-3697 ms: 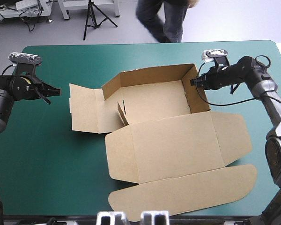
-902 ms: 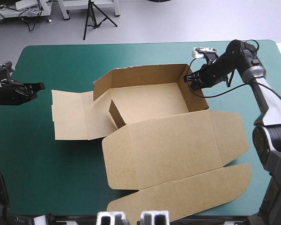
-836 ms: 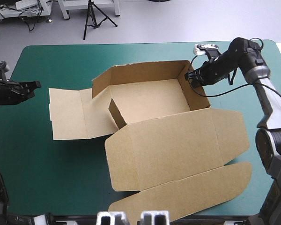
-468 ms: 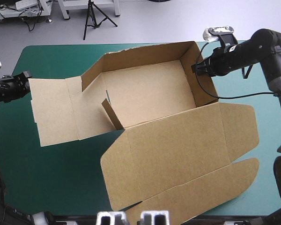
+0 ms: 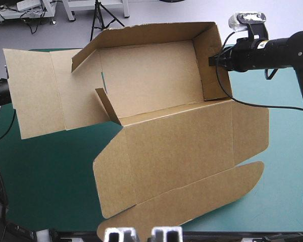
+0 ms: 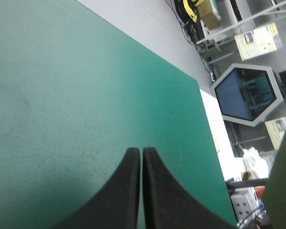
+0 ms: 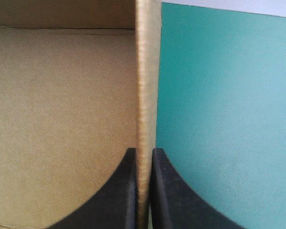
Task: Fold the box
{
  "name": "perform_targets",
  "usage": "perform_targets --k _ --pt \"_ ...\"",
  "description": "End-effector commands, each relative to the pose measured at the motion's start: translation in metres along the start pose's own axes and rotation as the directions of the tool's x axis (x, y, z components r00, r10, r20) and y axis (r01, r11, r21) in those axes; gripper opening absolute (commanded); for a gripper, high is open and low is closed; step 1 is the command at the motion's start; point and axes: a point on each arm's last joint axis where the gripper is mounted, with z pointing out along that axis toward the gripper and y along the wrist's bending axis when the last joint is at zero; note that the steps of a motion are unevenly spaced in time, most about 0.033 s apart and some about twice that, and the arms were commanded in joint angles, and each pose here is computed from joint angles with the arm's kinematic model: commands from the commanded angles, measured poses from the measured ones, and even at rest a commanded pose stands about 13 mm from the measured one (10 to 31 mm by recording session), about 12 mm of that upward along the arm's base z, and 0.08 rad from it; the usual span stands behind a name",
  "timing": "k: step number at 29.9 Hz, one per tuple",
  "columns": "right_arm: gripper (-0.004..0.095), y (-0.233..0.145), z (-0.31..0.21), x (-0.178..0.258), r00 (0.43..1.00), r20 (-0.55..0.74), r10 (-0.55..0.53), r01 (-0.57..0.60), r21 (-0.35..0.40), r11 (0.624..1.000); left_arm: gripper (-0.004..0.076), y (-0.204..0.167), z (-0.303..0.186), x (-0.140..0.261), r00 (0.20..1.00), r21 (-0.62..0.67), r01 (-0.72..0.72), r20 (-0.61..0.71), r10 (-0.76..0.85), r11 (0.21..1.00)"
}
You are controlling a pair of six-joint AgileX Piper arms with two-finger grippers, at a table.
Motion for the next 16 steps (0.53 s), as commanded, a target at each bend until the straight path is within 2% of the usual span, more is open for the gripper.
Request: perform_targets --k 1,8,16 --pt "-0.0017 0.013 -0.026 -0.017 0.982 0.186 0.008 -0.005 -0.018 1.0 0.0003 -0.054 -0.007 0.004 0.997 0.171 -0.075 -0.003 0.077 0.982" --pt "-0.0017 0.008 -0.019 -0.021 0.976 0.219 0.021 -0.021 -0.001 1.0 0.0003 -0.083 -0.02 0.009 0.993 0.21 -0.114 0.042 0.108 0.971" --pt "-0.0017 -0.007 0.01 -0.021 0.983 0.173 0.061 -0.061 -0.001 0.998 0.0003 -0.113 -0.032 0.019 0.983 0.229 -0.181 0.071 0.169 0.956"
